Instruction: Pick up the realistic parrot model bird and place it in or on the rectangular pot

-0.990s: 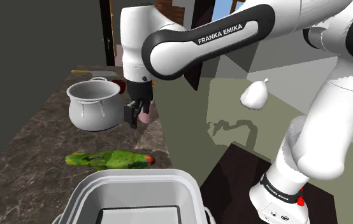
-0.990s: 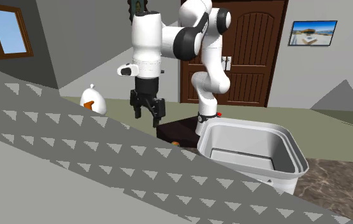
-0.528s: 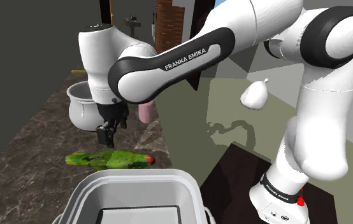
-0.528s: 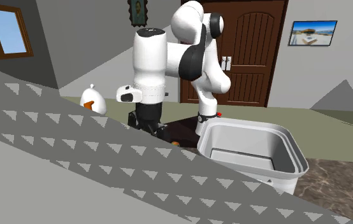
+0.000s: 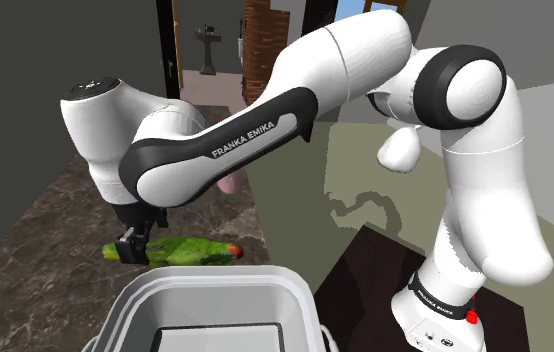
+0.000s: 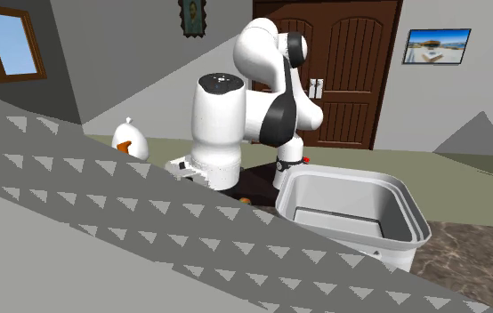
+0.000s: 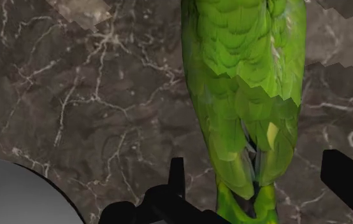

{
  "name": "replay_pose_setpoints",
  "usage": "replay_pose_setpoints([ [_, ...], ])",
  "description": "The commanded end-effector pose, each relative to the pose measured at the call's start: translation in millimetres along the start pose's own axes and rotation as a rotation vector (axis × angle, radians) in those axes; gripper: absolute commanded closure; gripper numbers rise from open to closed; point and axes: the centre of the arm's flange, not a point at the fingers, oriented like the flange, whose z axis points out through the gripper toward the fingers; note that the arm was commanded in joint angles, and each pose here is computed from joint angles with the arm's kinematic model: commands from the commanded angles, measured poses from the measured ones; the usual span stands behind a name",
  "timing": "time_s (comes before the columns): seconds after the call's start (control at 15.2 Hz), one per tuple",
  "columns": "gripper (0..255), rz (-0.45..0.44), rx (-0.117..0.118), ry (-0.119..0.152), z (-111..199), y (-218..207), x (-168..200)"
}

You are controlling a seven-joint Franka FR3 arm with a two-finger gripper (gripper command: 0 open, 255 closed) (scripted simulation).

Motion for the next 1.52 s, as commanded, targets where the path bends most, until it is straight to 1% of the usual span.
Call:
replay_pose_setpoints([
  [0.0, 0, -0.004, -0.002, 0.0, 10.7, -2.6, 1.8],
  [0.33, 0, -0.004, -0.002, 0.0, 34.8, -2.6, 1.8],
  [0.79, 0, -0.004, -0.002, 0.0, 34.8, -2.6, 1.8],
  [0.86, 255, -0.004, -0.002, 0.0, 34.8, -2.6, 1.8],
  [1.45, 255, -0.004, -0.002, 0.0, 34.8, -2.6, 1.8],
])
